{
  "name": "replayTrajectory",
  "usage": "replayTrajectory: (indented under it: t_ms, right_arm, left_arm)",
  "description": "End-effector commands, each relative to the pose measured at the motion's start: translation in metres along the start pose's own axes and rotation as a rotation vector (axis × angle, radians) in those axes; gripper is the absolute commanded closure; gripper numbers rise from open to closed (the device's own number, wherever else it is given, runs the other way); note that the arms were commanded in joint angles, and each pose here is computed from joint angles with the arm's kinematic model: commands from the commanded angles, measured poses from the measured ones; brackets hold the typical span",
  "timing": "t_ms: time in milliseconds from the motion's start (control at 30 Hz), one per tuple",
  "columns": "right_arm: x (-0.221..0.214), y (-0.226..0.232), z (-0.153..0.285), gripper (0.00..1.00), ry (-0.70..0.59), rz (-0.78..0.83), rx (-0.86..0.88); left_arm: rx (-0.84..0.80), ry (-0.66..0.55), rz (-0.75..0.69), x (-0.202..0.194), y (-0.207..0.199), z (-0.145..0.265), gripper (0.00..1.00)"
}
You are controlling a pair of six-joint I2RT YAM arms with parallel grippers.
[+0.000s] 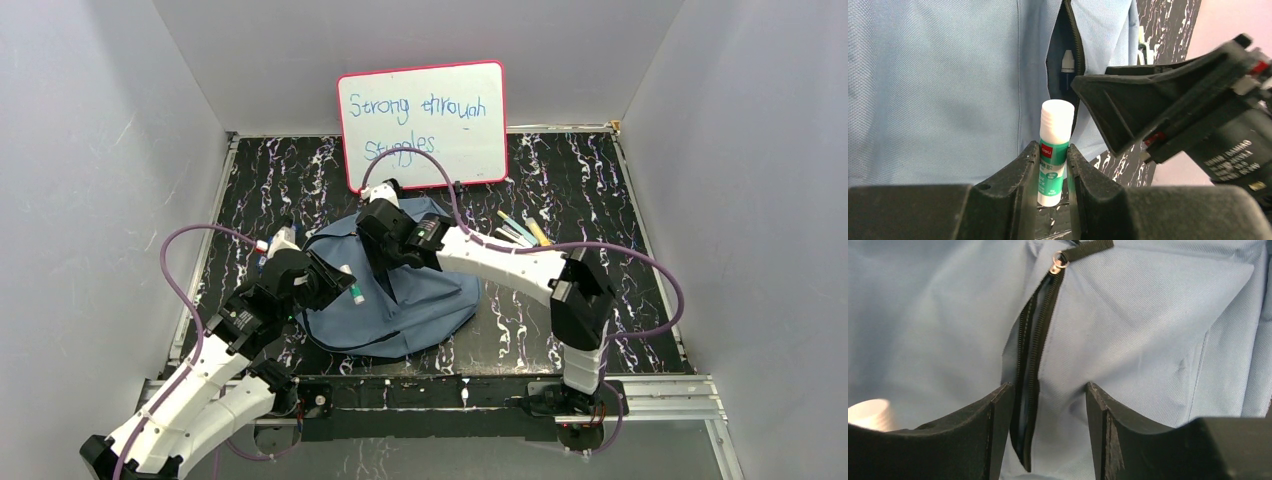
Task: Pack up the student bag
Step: Place the stationery in the student bag.
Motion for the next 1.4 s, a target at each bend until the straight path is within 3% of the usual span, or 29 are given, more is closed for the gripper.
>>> replayTrajectory:
  t_ms: [0,33,267,467,700,1133,1367]
  right_arm:
    - [0.007,-0.008,0.002,0.43,-0.003,0.027,-0.061]
    - [0.006,-0.008,0.002,0.52,-0.001,0.022,-0.062]
    - [0.006,-0.010,0.005,0.85,-0.015,0.005,-0.064]
    - [0.015,-0.007,0.020,0.99,-0.070,-0.025,-0.021]
    - [0.026,0.004,0.039,1.00,-0.163,-0.087,0.097]
    - [0.040,0.013,0.055,1.00,-0.237,-0.117,0.186]
    - [0.048,0.021,0.055,1.00,-0.276,-0.104,0.242]
  left_arm:
    - [0.012,-0.020,0.009,0.002,0.005,-0.001,1.00]
    - [0.012,-0.016,0.010,0.001,0.005,-0.002,1.00]
    - [-0.031,0.004,0.032,-0.004,-0.001,-0.010,1.00]
    - [-0.081,0.004,0.055,-0.004,-0.015,-0.021,1.00]
    - [-0.137,-0.006,0.081,-0.004,-0.034,-0.042,1.00]
    - [-0.088,0.031,0.084,-0.017,-0.019,-0.077,1.00]
    - [-0.107,0.119,0.048,-0.033,-0.023,-0.095,1.00]
Point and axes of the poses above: each gripper's point midway between its finger pads, its own z axis back along the fingers, its own y axis along the line the jaws close on, x = y × z, the point moved 3 cm from there along z, back along the fingers, and after that the axes turned 14 degrees about z, right-handed, at the moved point
